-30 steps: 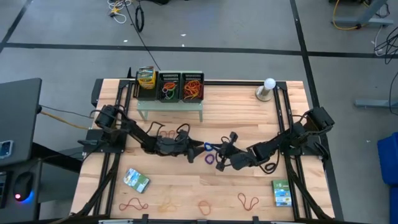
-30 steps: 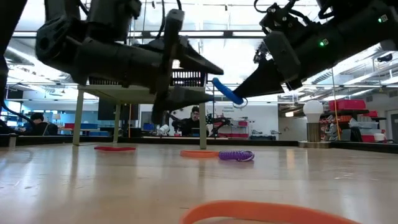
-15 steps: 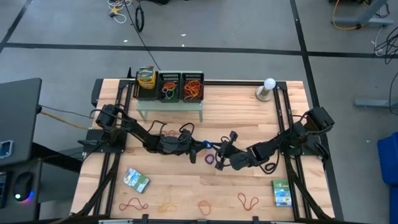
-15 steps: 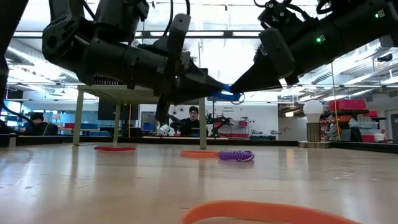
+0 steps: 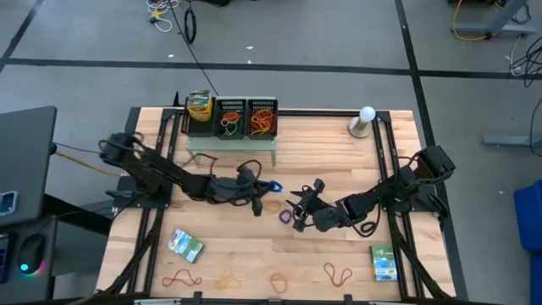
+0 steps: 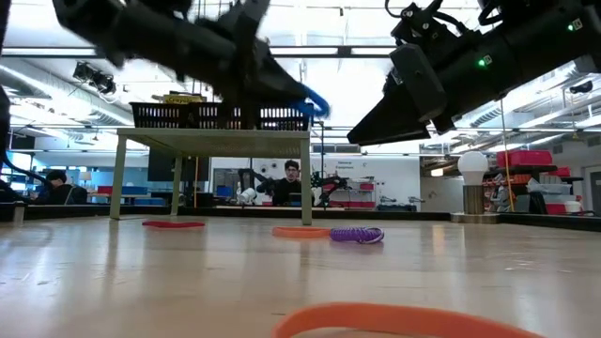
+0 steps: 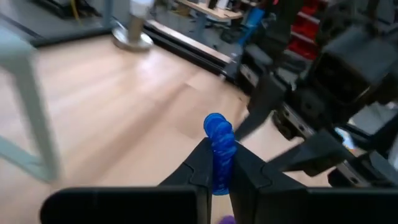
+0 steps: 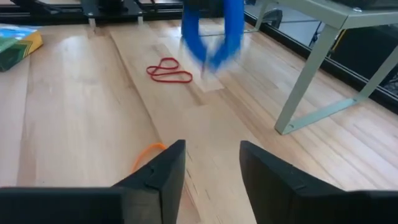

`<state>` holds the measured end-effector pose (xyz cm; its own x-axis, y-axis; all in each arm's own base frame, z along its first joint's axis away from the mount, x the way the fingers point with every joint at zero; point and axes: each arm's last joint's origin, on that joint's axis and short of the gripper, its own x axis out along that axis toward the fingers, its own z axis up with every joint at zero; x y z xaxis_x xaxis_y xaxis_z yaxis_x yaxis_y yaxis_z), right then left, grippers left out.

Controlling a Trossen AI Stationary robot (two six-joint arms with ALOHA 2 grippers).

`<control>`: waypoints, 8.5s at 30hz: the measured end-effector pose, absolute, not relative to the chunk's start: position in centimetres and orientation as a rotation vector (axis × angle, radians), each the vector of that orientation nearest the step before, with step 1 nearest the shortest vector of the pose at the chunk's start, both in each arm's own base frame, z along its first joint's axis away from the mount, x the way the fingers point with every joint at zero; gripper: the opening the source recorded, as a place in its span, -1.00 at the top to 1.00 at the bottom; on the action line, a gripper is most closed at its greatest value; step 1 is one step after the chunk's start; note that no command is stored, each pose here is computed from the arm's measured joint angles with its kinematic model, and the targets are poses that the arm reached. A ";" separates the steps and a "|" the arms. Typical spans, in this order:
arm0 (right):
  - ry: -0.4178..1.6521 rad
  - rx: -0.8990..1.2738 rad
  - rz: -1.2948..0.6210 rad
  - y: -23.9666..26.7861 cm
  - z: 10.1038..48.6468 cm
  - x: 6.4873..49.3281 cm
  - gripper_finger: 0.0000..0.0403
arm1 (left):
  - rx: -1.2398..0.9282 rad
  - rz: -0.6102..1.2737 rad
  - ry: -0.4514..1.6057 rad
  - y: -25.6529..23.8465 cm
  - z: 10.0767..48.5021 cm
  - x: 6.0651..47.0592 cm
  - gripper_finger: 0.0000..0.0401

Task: Pick & Place Office Desk Supplies
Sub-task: Put the blue spring keychain into the middle black bin on the shelf, then put the orange rubber band into the right black bin on the shelf, then put the red rubber band into the right black bin on the shelf

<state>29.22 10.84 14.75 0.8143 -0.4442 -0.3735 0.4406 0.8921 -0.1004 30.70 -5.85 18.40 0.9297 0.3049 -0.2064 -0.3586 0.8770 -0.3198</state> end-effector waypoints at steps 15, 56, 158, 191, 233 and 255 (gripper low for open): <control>0.432 -0.017 -0.427 11.1 14.6 29.1 0.96 | -0.121 0.697 0.102 -0.8 28.2 22.2 0.85; 0.428 0.001 -0.440 10.7 14.6 29.2 0.94 | 0.127 0.293 0.229 -1.0 25.7 20.9 0.64; 0.782 0.242 -0.280 6.6 10.2 34.7 0.38 | -0.040 0.260 0.070 -6.8 14.6 23.4 0.86; 0.999 -0.052 -0.380 6.5 23.2 39.6 0.99 | -0.040 0.260 0.070 -6.8 14.6 23.4 0.86; 0.548 -0.111 -0.754 -13.8 30.1 42.1 0.43 | -0.040 0.260 0.070 -6.8 14.6 23.4 0.86; 0.603 -0.020 -0.409 -0.9 30.1 34.9 0.94 | -0.040 0.260 0.070 -6.8 14.6 23.4 0.86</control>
<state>34.86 -0.92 30.10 0.7460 -0.3794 -0.5474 0.3679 0.9198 -0.1361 23.38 -6.82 14.61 0.9640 0.2554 -0.0745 -0.2582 0.9656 -0.0304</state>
